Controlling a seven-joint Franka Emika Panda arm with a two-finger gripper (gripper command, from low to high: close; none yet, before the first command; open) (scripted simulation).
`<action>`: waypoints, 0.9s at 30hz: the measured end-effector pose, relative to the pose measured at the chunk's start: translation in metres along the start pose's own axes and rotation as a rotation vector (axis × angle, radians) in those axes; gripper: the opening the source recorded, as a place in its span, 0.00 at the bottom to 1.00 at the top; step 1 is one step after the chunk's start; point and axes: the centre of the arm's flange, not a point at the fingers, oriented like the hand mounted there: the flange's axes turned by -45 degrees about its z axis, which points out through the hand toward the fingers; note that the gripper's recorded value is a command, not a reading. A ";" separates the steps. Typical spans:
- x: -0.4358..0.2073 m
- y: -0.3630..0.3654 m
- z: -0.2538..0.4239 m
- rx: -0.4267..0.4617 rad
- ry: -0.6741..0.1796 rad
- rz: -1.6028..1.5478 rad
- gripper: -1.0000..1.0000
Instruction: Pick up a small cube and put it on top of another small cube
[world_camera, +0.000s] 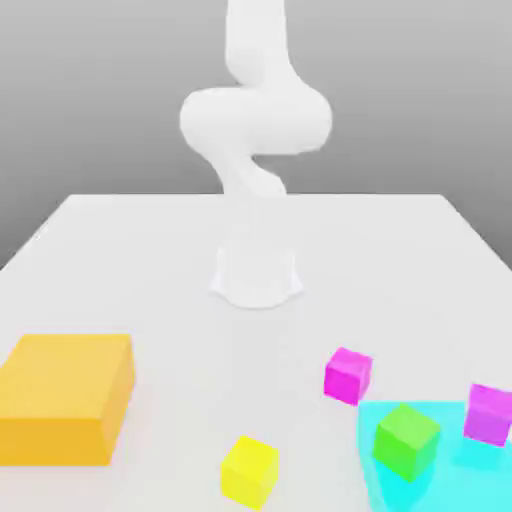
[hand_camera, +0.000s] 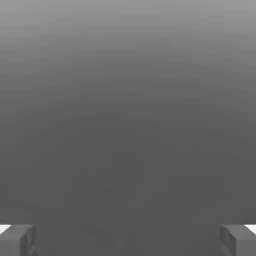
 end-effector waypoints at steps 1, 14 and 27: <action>-0.010 -0.010 0.025 0.001 -0.036 0.021 0.50; -0.248 -0.085 0.255 -0.110 -0.515 0.330 0.50; -0.386 -0.093 0.315 -0.282 -0.715 0.436 0.50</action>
